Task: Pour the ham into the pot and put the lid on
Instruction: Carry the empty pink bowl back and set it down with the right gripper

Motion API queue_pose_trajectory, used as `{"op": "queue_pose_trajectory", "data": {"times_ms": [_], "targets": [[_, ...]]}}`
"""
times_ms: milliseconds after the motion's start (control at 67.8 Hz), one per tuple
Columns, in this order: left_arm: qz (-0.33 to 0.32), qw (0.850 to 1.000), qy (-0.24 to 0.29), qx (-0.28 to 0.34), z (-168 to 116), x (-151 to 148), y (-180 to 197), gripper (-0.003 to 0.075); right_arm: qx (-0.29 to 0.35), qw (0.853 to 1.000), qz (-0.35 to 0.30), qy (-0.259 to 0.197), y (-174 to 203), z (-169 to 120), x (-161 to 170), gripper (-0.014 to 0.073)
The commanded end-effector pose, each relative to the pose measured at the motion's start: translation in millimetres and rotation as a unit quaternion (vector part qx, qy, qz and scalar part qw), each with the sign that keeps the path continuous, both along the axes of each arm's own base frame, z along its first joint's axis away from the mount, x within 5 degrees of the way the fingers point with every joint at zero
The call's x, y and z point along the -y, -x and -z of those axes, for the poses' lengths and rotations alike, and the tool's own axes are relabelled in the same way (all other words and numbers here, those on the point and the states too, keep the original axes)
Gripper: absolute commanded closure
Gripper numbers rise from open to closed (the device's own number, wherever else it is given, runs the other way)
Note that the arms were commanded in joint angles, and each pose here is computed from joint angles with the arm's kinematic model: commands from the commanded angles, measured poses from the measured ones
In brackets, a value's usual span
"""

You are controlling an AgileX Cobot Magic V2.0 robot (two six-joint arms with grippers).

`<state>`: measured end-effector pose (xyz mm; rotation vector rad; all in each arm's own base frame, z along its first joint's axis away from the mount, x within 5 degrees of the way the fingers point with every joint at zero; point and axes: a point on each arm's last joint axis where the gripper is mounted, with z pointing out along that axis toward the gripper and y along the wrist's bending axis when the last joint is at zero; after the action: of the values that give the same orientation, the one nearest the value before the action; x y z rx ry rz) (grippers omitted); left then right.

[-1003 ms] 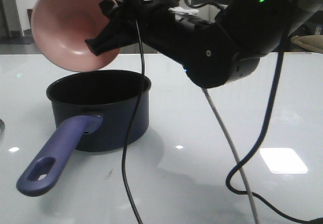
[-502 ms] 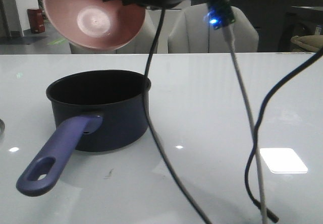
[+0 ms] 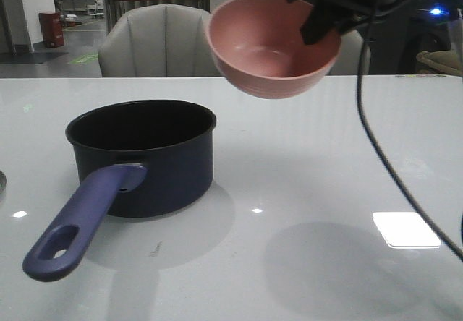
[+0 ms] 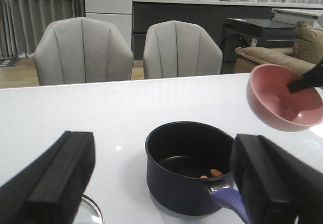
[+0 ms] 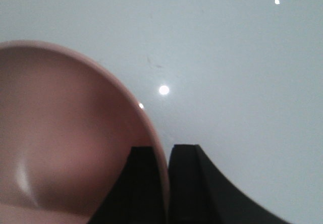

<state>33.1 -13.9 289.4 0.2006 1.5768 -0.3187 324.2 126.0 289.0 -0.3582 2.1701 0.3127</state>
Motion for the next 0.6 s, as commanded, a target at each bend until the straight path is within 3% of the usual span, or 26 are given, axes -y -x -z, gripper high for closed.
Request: {"op": "queue_pose_trajectory", "data": {"times_ms": [0,354,590], "targets": [[0.002,0.999,0.019,0.042,-15,-1,1,0.0137,0.021,0.999,0.036,-0.028,0,-26,22,0.0459],[0.002,0.999,0.019,0.042,-15,-1,1,0.0137,-0.097,0.987,0.128,-0.024,-17,10,91,0.0459],[0.002,0.999,0.019,0.042,-15,-1,1,0.0137,-0.167,0.975,0.145,-0.018,-32,53,102,0.0457]]}}
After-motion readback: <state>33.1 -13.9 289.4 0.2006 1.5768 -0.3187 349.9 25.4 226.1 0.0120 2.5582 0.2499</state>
